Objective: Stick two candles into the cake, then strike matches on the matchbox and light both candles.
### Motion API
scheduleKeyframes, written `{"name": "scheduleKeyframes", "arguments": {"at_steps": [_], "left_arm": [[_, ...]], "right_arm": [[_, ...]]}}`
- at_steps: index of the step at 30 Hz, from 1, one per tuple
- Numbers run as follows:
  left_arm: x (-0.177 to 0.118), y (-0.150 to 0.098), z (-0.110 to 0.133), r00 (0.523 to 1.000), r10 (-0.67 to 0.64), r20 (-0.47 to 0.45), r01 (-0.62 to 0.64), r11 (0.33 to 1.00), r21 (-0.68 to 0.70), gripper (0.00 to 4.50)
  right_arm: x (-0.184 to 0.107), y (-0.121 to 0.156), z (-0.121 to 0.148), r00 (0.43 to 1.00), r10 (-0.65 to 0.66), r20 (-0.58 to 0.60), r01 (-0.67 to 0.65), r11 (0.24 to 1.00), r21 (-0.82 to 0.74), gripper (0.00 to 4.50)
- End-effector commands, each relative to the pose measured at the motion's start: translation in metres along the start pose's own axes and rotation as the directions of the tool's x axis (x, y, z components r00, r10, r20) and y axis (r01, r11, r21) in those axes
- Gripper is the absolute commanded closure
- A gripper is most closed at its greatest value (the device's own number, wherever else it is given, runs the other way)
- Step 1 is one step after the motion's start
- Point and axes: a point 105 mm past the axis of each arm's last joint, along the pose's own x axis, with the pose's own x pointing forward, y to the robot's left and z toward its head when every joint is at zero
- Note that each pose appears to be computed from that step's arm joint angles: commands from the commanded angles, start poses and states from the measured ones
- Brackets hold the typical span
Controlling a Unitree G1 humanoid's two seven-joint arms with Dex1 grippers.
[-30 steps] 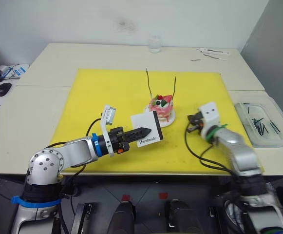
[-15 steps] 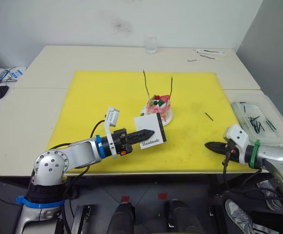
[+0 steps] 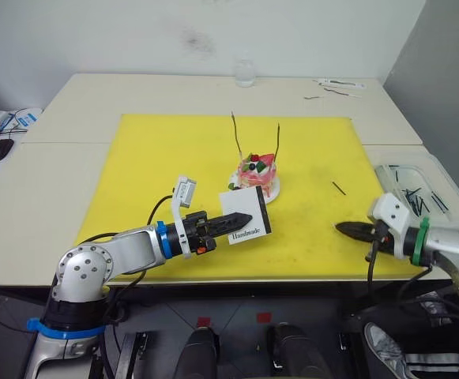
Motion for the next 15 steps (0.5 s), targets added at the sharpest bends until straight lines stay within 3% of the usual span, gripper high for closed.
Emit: {"name": "scheduleKeyframes", "arguments": {"at_steps": [1,7,15], "left_arm": [[0.017,-0.004,0.004,1.000,-0.019,0.012,0.018,0.998,0.064,4.50],[0.031,-0.010,0.009,0.997,-0.062,0.035,0.060,0.996,0.067,4.50],[0.034,-0.011,0.013,0.997,-0.069,0.040,0.067,0.996,0.062,4.50]], "right_arm": [[0.011,0.014,0.051,0.995,0.077,0.068,-0.067,0.987,-0.143,4.47],[0.023,0.020,0.075,0.993,0.088,0.073,-0.068,0.968,-0.243,4.47],[0.026,0.021,0.081,0.992,0.090,0.087,-0.066,0.965,-0.253,4.47]]}}
